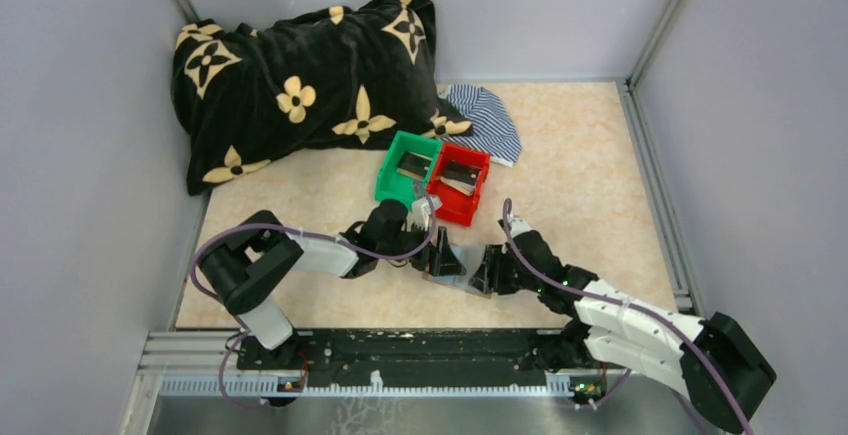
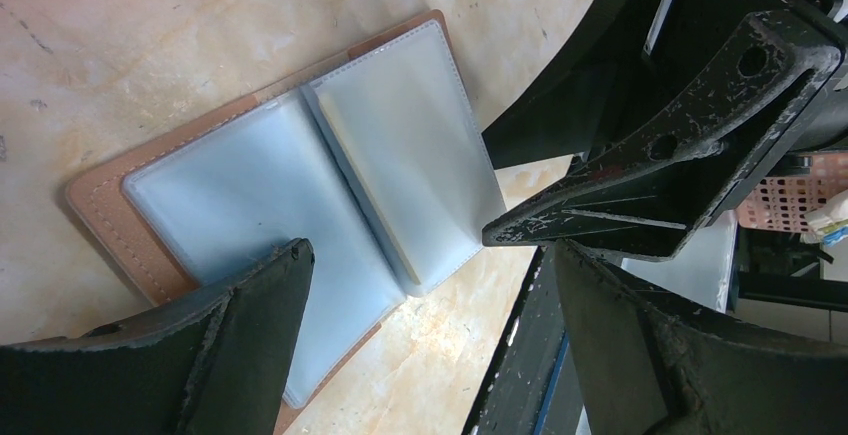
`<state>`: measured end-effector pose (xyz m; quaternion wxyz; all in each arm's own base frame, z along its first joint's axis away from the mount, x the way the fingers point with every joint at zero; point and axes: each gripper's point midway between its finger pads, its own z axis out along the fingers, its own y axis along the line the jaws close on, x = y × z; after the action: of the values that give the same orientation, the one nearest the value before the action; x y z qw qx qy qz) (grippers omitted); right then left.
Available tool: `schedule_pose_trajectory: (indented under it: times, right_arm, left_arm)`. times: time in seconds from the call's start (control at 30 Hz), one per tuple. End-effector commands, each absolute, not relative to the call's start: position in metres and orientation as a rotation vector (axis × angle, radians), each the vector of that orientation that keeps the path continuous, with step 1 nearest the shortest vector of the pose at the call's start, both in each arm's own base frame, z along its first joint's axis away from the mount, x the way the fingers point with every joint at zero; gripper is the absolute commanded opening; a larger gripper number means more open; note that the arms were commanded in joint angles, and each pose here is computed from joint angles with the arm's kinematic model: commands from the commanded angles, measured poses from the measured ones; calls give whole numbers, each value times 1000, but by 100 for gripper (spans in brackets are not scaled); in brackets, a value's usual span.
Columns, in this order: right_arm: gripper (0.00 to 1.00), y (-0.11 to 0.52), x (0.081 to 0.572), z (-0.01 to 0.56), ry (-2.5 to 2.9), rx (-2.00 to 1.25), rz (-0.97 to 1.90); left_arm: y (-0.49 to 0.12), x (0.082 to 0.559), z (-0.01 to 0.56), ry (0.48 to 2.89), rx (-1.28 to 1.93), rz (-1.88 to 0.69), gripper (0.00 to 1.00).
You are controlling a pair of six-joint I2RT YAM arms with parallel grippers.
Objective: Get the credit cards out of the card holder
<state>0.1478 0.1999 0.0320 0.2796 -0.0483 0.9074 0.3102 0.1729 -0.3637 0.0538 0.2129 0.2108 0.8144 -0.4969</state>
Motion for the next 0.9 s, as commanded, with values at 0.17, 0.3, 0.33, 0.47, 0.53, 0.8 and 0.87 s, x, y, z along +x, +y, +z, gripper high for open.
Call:
schedule_pose_trajectory:
  times: [0.17, 0.3, 0.33, 0.47, 0.53, 0.8, 0.87]
  right_arm:
    - [46, 221, 163, 57, 2331, -182, 904]
    - [45, 222, 165, 59, 2325, -190, 900]
    - [45, 223, 165, 60, 2322, -191, 904]
    - [52, 225, 165, 66, 2291, -175, 945]
    - [52, 227, 164, 69, 2275, -166, 971]
    - [51, 229, 159, 63, 2262, -131, 1029]
    - [51, 226, 159, 58, 2279, -127, 1004]
  left_arm:
    - [-356, 166, 47, 2294, 612, -1356, 97]
    - [-358, 169, 58, 2267, 628, -1355, 96]
    - [-359, 170, 62, 2258, 633, -1355, 97]
    - [-360, 176, 68, 2245, 642, -1322, 97]
    - [-360, 177, 67, 2247, 645, -1317, 97]
    - [-363, 174, 63, 2260, 644, -1347, 97]
    - [-362, 174, 63, 2260, 648, -1344, 97]
